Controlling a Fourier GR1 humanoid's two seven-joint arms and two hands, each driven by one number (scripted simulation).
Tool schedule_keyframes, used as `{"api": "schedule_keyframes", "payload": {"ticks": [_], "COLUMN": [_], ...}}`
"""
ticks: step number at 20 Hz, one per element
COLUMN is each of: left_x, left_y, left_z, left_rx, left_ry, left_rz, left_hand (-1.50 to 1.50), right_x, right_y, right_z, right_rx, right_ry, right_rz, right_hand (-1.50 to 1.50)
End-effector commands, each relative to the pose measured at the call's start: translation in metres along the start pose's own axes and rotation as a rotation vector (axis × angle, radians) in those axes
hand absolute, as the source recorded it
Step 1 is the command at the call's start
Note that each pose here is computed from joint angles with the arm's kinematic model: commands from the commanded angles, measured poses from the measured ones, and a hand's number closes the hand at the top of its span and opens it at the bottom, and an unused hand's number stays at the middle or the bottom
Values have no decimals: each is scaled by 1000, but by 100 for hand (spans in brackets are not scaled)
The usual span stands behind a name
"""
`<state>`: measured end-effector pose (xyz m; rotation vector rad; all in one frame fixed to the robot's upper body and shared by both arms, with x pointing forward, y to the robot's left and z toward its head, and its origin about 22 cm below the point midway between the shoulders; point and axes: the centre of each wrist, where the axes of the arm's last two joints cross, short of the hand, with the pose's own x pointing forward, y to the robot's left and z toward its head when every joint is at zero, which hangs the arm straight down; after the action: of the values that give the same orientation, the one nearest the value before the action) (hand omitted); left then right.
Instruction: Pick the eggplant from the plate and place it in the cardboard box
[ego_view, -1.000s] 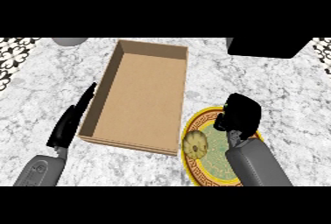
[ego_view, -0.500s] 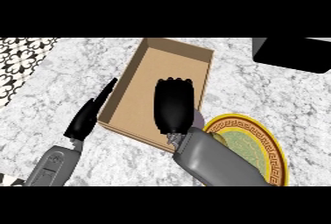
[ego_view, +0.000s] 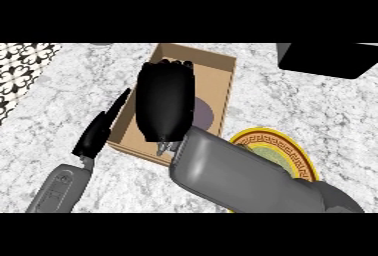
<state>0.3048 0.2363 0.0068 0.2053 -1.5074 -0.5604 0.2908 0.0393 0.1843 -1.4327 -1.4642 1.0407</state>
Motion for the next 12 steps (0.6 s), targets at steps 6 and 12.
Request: {"api": "schedule_keyframes", "payload": {"ticks": [6, 12], "left_x": [-16, -13], "left_y": [-1, 11], "left_z": [6, 5], "left_rx": [32, 71], "left_ry": [29, 38], "left_rz": [-4, 4], "left_hand": [0, 0], "right_x": [25, 25], "right_y": [-36, -31], "right_z": [-17, -34], "right_rx": [-35, 36], "right_ry": [269, 335], "right_rz": [-20, -7], "right_hand": [150, 150]}}
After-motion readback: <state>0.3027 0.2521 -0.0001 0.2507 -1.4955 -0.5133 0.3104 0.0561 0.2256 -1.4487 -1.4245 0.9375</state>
